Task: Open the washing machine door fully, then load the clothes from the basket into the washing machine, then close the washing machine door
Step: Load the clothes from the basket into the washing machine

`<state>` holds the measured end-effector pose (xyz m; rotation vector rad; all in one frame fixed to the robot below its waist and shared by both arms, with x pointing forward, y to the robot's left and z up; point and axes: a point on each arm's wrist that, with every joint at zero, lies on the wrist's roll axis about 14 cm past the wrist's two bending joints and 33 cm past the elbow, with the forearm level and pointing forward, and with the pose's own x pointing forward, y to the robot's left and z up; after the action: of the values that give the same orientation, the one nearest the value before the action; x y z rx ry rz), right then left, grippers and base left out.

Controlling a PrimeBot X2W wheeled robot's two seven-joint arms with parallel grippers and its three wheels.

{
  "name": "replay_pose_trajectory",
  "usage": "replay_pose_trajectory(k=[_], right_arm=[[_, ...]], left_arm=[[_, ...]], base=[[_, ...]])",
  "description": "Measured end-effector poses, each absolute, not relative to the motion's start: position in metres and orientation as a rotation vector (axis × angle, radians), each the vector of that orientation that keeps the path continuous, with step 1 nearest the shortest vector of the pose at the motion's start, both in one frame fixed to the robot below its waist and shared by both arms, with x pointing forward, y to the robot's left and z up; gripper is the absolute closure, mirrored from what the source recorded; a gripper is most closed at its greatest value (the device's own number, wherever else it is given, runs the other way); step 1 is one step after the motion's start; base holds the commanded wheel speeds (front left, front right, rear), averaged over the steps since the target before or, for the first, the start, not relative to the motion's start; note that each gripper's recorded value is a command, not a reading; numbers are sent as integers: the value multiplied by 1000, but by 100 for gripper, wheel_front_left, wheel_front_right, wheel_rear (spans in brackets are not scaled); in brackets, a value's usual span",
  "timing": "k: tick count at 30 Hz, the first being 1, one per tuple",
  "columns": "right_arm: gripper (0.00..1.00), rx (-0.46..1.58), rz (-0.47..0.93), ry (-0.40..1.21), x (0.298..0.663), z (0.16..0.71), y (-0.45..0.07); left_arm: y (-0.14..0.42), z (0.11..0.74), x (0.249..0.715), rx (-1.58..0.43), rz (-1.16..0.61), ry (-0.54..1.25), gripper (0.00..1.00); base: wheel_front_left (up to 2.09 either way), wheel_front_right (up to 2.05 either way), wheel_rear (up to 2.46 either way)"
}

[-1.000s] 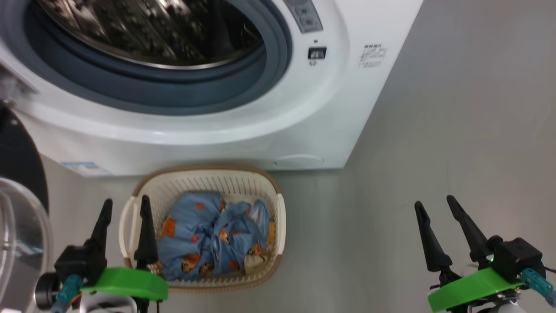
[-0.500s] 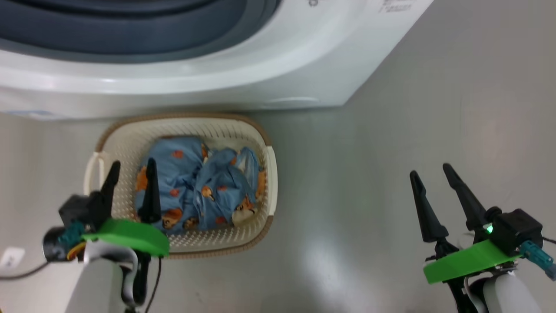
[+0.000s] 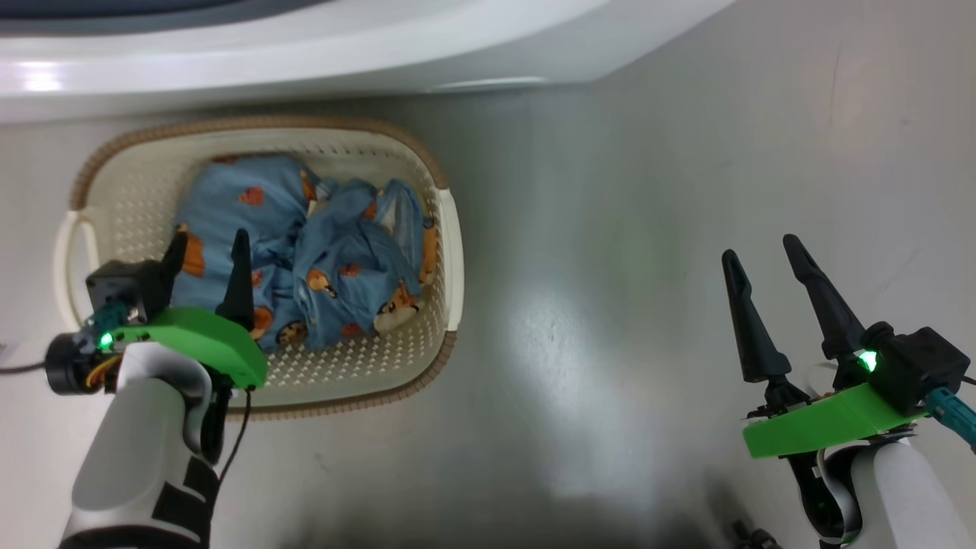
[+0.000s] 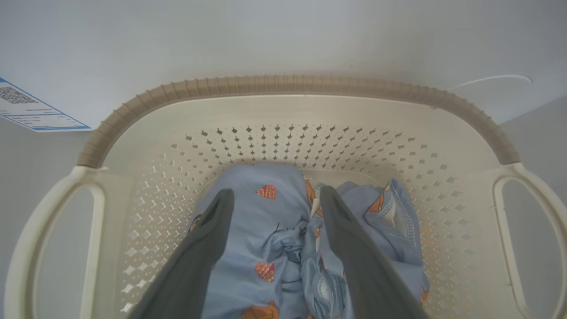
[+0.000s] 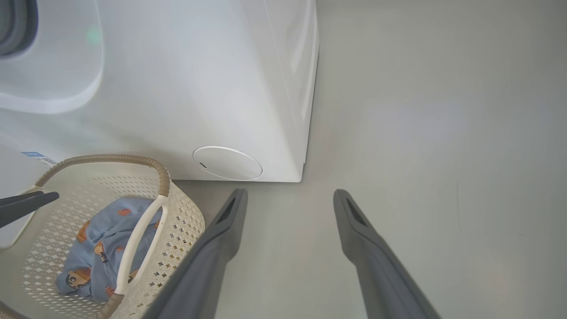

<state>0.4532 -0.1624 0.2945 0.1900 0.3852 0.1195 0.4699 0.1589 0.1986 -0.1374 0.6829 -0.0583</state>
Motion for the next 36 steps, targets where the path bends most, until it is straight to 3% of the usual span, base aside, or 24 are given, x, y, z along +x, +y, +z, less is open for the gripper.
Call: replay_pose_trajectory(k=[21,34,35,36], right_arm=[[0,187,76,489,442,247,-172],[0,182,62,517,438,232,-177],[0,182,61,518,438,232,-177],[0,182,60,518,438,232,-177]], left_arm=[[174,97,441,41,-103,1076,0],[171,78,455,27,-76,1095,0],[170,78,456,23,-74,1097,13],[169,78,456,20,-74,1097,100]], base=[[0,0,0],[0,0,0],[0,0,0],[0,0,0]])
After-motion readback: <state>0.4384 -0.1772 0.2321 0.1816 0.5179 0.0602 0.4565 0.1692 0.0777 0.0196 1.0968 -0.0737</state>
